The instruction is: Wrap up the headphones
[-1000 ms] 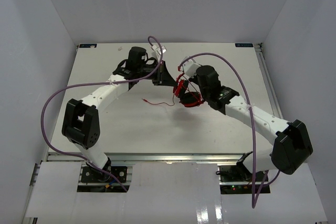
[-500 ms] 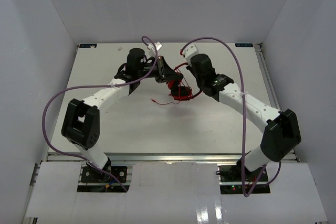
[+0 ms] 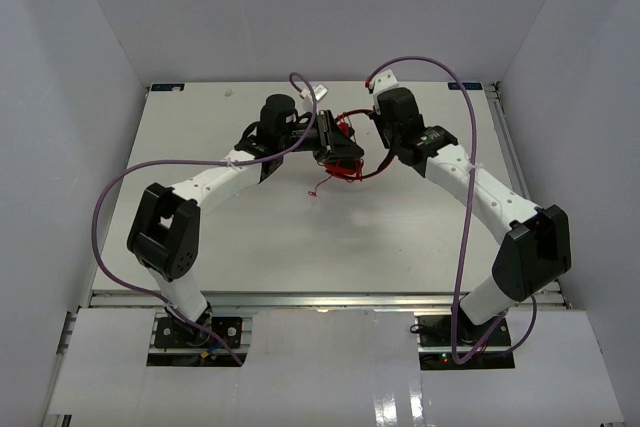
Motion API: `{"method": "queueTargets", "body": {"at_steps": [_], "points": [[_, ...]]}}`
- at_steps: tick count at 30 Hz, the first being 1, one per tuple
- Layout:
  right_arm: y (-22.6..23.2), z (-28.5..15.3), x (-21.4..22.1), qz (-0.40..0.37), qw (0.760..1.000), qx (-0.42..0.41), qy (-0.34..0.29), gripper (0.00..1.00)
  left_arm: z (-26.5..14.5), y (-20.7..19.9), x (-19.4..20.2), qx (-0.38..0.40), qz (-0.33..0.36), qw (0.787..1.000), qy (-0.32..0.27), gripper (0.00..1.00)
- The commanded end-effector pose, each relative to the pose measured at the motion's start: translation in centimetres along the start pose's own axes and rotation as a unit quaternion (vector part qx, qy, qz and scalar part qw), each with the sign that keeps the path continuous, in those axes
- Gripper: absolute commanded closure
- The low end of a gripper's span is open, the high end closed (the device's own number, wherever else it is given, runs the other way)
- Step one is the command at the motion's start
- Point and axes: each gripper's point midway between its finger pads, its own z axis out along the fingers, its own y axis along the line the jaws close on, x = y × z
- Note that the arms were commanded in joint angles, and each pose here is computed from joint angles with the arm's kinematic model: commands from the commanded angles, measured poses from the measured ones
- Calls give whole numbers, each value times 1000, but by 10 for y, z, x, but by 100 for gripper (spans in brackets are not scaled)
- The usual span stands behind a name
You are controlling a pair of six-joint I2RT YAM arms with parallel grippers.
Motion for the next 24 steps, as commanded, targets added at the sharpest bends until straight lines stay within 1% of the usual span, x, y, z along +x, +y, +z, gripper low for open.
{"method": "queueTargets", "body": {"at_steps": [1,3,5,10,14,16,22,24], "points": [[-17,-9,-46,84,995,-7,-57,92,10,-22,8,7,28,999,16,66],[-23,-8,-46,92,994,-5,-56,92,14,-21,14,1,34,999,20,63],[-26,-6,-44,101,993,-8,-52,92,16,-21,17,-3,37,999,20,62],[-33,-1,-41,140,989,-23,-40,92,24,-24,31,-6,46,999,26,61],[-44,3,-43,174,983,-43,-34,92,31,-22,49,-16,67,997,28,62],[-50,2,-45,185,981,-46,-32,92,32,-22,56,-20,84,996,23,63],[-58,-4,-50,206,976,-59,-36,92,32,-6,76,-41,135,990,9,68],[-60,-5,-49,217,973,-65,-37,92,31,-1,86,-45,145,988,8,71]]}}
